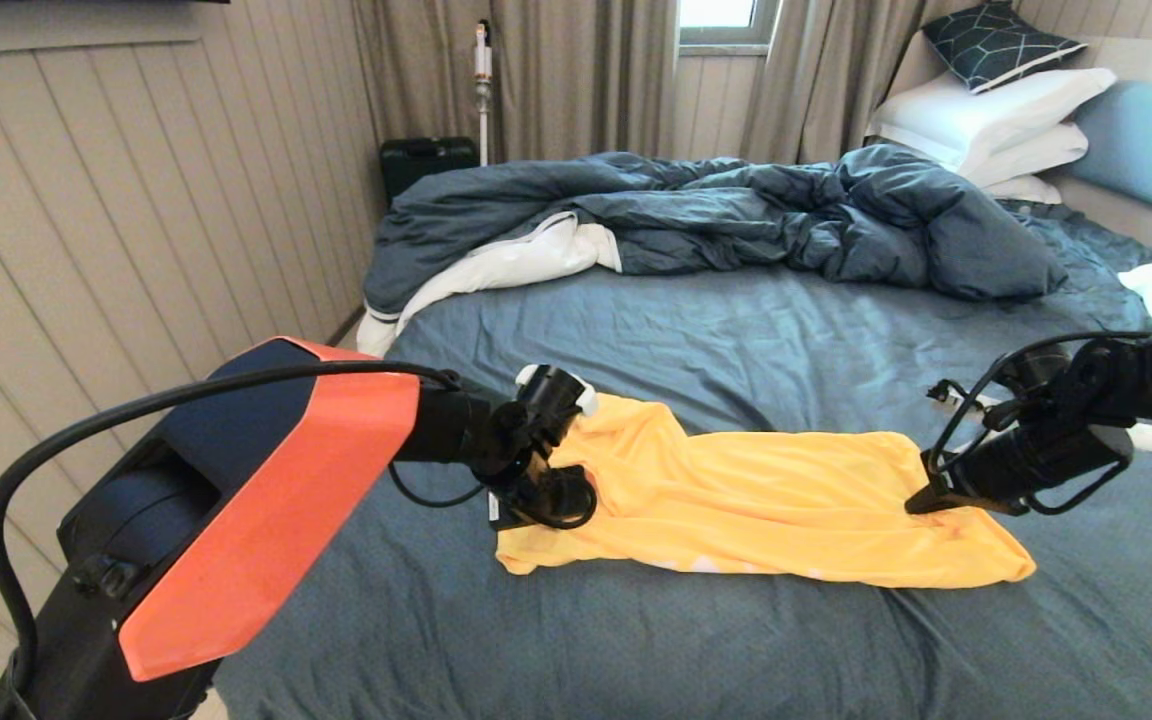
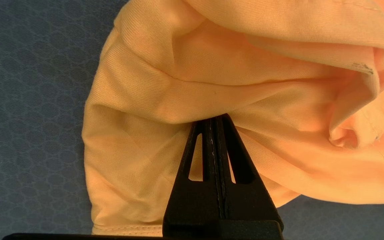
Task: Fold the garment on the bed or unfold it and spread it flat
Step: Fold the yellow T-shirt
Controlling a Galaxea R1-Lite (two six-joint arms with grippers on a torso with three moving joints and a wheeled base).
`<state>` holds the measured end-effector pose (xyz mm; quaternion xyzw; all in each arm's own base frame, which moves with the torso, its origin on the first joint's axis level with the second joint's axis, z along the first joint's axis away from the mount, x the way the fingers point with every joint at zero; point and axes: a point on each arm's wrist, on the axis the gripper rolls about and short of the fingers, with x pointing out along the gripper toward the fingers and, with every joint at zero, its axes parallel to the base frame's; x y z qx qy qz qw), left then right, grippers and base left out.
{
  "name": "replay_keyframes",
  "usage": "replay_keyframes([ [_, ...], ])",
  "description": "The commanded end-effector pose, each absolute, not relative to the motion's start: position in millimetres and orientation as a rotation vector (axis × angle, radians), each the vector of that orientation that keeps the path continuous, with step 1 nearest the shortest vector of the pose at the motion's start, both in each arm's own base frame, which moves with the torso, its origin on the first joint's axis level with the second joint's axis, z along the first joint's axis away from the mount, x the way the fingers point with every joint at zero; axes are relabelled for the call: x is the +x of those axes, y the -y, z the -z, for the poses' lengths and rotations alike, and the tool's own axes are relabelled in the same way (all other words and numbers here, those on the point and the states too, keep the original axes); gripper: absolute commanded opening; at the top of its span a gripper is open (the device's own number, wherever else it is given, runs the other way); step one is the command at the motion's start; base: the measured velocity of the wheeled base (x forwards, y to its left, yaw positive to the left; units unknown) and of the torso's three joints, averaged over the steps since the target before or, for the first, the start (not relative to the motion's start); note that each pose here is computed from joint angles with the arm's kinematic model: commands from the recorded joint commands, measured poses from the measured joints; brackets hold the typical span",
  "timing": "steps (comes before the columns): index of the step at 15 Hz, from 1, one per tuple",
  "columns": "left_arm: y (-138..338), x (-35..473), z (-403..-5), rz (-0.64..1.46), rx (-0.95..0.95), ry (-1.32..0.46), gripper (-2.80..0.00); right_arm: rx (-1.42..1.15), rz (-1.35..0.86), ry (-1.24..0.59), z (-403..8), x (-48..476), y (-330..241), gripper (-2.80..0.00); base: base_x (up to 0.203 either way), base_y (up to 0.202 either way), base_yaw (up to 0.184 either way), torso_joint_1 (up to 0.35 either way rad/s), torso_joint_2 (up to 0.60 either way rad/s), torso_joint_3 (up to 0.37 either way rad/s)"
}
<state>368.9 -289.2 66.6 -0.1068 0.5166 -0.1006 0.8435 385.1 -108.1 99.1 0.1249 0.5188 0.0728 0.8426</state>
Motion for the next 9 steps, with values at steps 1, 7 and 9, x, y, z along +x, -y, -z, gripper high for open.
replay_keyframes([
  [1,289,369,-66,0.208,-0.227,-1.094,-2.8,0.286,-0.138,-1.089,-93,398,110,-2.8,0.0,0.0,0.0,0.0,0.0,0.0],
  [7,285,369,-73,0.204,-0.241,-1.082,-2.8,0.333,-0.094,-1.01,-120,409,104,-2.8,0.0,0.0,0.0,0.0,0.0,0.0],
  [9,283,367,-81,0.209,-0.248,-1.073,-2.8,0.325,-0.097,-0.977,-141,395,101,-2.8,0.0,0.0,0.0,0.0,0.0,0.0],
])
